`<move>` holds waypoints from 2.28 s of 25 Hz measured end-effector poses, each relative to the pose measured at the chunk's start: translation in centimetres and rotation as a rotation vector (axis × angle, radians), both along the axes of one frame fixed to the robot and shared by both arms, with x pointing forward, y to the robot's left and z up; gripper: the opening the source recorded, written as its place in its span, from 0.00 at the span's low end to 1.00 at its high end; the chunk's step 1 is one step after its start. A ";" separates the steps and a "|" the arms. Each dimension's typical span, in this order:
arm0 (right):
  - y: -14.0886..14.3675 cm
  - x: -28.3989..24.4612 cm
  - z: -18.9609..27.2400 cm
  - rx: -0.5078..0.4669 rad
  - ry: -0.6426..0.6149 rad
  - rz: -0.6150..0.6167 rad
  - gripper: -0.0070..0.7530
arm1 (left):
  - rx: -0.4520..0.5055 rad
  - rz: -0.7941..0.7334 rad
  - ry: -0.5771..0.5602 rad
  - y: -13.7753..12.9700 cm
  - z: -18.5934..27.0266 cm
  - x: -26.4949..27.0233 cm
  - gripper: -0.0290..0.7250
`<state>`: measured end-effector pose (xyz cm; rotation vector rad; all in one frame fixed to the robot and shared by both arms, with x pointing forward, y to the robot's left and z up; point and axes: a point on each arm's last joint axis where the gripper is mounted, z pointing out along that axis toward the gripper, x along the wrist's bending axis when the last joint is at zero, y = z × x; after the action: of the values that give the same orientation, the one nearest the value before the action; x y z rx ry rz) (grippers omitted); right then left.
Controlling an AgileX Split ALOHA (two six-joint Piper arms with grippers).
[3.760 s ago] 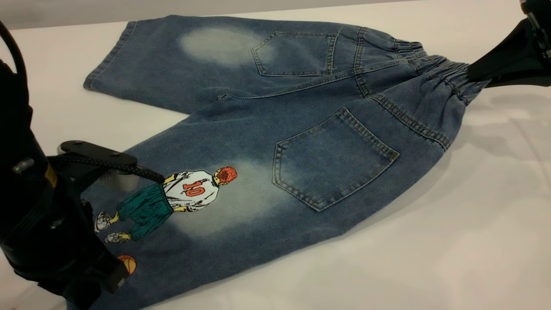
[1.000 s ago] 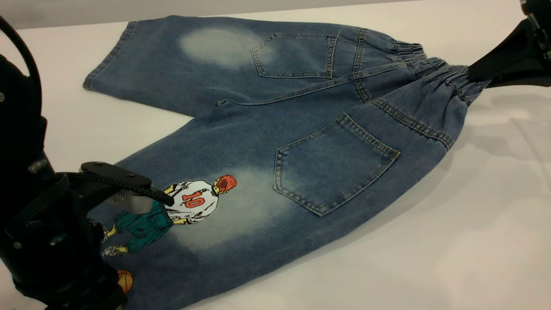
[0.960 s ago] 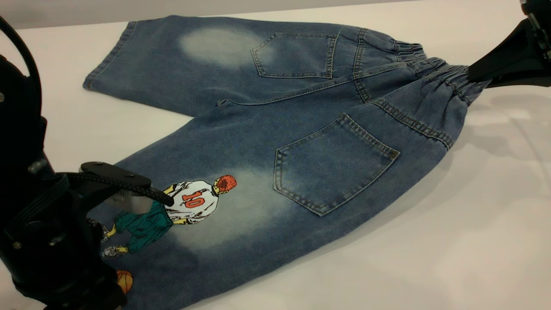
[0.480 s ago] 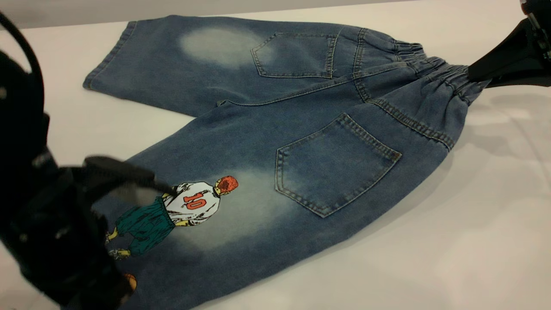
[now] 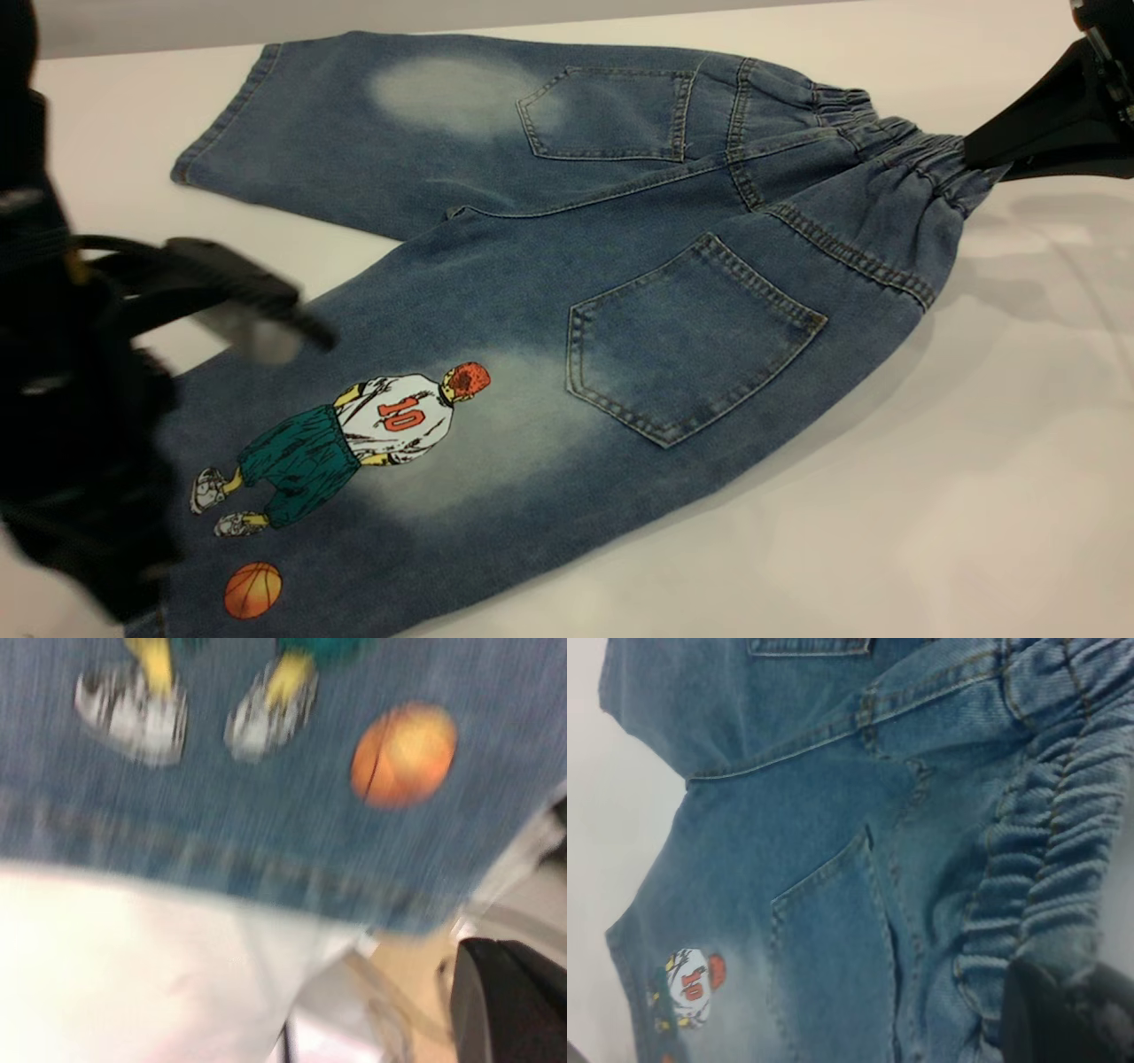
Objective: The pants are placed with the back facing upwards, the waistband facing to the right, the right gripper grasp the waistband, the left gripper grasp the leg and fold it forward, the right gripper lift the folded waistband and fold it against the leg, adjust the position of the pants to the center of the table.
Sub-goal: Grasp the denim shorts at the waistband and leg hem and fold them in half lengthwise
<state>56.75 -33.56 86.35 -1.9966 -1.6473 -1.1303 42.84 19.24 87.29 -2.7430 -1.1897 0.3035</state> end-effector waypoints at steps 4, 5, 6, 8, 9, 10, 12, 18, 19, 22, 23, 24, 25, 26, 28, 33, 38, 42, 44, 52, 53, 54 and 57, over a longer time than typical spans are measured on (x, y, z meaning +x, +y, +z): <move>-0.1 0.0 -0.1 -0.014 -0.003 -0.003 0.06 | 0.072 -0.040 -0.016 0.7 -0.1 0.2 0.12; -0.1 0.0 -0.1 -0.012 -0.004 -0.001 0.06 | 0.075 -0.057 -0.033 0.8 -0.1 0.4 0.16; -0.1 0.0 0.0 -0.011 -0.006 0.002 0.06 | 0.073 -0.070 -0.061 0.8 -0.1 0.6 0.20; 0.0 0.0 0.0 -0.008 -0.010 0.008 0.06 | 0.060 -0.070 -0.121 0.6 -0.2 1.2 0.32; 0.0 0.0 0.0 -0.007 -0.011 0.010 0.06 | 0.054 -0.057 -0.139 0.5 -0.3 1.3 0.39; 0.0 0.0 0.0 -0.007 -0.011 0.010 0.06 | 0.049 -0.039 -0.149 0.5 -0.3 1.4 0.44; 0.0 0.0 0.0 -0.007 -0.011 0.010 0.06 | 0.041 -0.023 -0.163 0.4 -0.3 1.5 0.56; -0.1 0.0 -0.1 -0.015 -0.011 0.006 0.06 | 0.050 0.082 -0.073 0.2 -1.2 0.9 0.71; -0.1 0.0 -0.1 -0.016 -0.013 0.008 0.06 | 0.051 0.100 -0.053 0.1 -1.4 0.7 0.71; -0.1 0.0 -0.1 -0.016 -0.013 0.008 0.07 | 0.042 0.139 -0.032 -0.1 -1.8 0.6 0.72; -0.1 0.0 -0.1 -0.016 -0.013 0.008 0.07 | 0.040 0.150 -0.023 -0.1 -1.9 0.5 0.72; -0.1 0.0 -0.1 -0.016 -0.013 0.009 0.07 | 0.037 0.149 -0.016 -0.2 -1.8 0.4 0.72; -0.1 0.0 -0.1 -0.016 -0.013 0.009 0.07 | 0.039 0.147 -0.007 -0.2 -1.8 0.3 0.72; -0.1 0.0 -0.1 -0.016 -0.013 0.009 0.07 | 0.045 0.147 0.006 -0.1 -1.9 0.2 0.72; -0.1 0.0 -0.1 -0.016 -0.013 0.009 0.07 | 0.057 0.161 0.042 -0.1 -2.2 -0.1 0.72; -0.1 0.0 -0.1 -0.018 -0.014 0.008 0.07 | 0.065 0.179 0.087 -0.1 -3.1 -0.4 0.72; -0.1 0.0 -0.1 -0.018 -0.013 0.008 0.07 | 0.062 0.178 0.076 -0.1 -3.4 -0.4 0.72; -0.1 0.0 -0.1 -0.018 -0.014 0.008 0.07 | 0.057 0.179 0.064 -0.2 -3.4 -0.2 0.72; -0.1 0.0 -0.1 -0.018 -0.014 0.008 0.07 | 0.057 0.180 0.061 -0.2 -3.6 -0.2 0.72; -0.1 0.0 -0.1 -0.019 -0.015 0.009 0.07 | 0.070 0.188 0.077 -0.1 -4.8 -0.3 0.72; -0.1 0.0 -0.1 -0.019 -0.016 0.010 0.07 | 0.068 0.188 0.074 -0.2 -4.8 -0.2 0.72; -0.1 0.0 -0.1 -0.019 -0.016 0.010 0.07 | 0.069 0.188 0.075 -0.2 -4.8 -0.2 0.72; -0.1 0.0 -0.1 -0.019 -0.016 0.010 0.07 | 0.071 0.189 0.077 -0.1 -5.0 -0.2 0.72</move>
<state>56.78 -33.64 86.29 -1.9945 -1.6797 -1.1335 42.60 19.09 82.34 -2.5394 -1.4122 0.3759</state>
